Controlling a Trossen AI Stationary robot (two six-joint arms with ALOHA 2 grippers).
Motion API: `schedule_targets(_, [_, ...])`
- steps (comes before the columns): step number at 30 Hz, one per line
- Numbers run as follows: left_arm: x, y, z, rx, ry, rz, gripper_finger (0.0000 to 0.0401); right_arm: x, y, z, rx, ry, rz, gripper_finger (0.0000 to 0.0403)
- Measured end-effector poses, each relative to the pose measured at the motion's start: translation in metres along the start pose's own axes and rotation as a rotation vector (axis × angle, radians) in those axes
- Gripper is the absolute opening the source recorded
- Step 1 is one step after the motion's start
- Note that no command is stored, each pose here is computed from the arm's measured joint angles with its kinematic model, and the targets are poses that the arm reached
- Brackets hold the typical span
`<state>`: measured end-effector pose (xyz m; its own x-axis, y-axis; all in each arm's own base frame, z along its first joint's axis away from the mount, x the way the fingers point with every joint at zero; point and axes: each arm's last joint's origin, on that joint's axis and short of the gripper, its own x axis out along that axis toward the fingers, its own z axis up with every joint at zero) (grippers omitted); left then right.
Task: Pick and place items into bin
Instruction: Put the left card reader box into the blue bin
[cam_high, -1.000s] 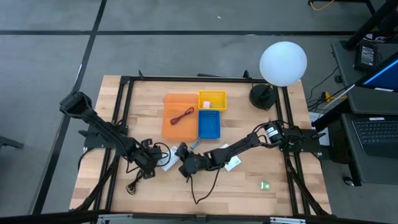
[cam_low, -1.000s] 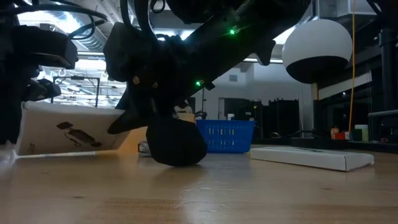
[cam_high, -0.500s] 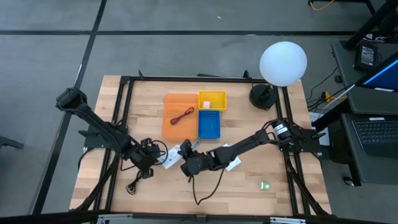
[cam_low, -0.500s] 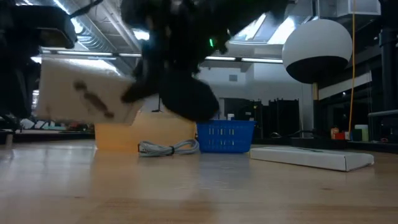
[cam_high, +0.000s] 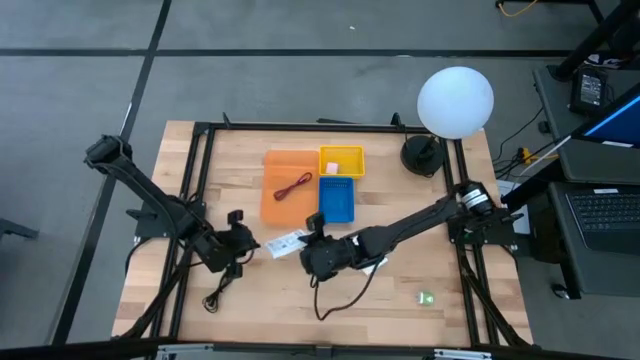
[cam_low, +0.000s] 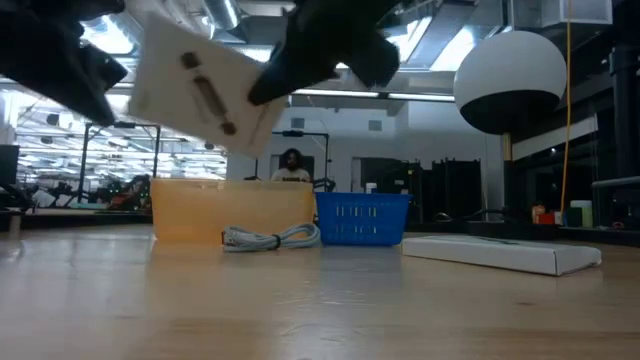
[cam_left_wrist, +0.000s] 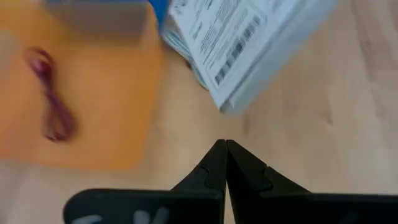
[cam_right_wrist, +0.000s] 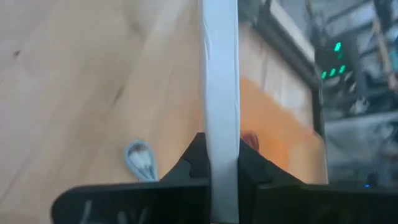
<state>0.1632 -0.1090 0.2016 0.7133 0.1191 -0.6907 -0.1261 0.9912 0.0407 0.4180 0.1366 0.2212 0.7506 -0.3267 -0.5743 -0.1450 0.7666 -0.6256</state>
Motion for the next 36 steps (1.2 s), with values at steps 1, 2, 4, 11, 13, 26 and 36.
schedule_targets(1, [-0.001,0.001,0.001,0.016,-0.019,0.019,0.0002,-0.005,-0.005,0.000,0.031,0.005,-0.001,0.0015])
schedule_targets(2, [-0.001,0.001,0.002,0.032,-0.038,0.039,0.0002,-0.011,-0.009,0.000,0.056,0.012,-0.009,0.0015])
schedule_targets(4, [-0.002,0.003,0.003,0.064,-0.069,0.077,0.0002,-0.020,-0.017,-0.001,0.102,0.033,-0.036,0.0015])
schedule_targets(11, [-0.003,0.003,0.009,0.135,-0.142,0.136,0.0002,-0.035,-0.033,-0.019,0.226,0.201,-0.117,0.0015])
schedule_targets(13, [-0.003,0.002,0.011,0.154,-0.157,0.129,0.0002,-0.038,-0.036,-0.025,0.265,0.244,-0.134,0.0015])
schedule_targets(26, [-0.005,-0.001,0.020,0.283,-0.249,0.186,0.0002,-0.045,-0.046,-0.041,0.474,0.354,-0.190,0.0015])
schedule_targets(36, [-0.005,-0.001,0.020,0.235,-0.247,0.163,0.0002,-0.049,-0.038,-0.069,0.597,0.285,-0.263,0.0015])
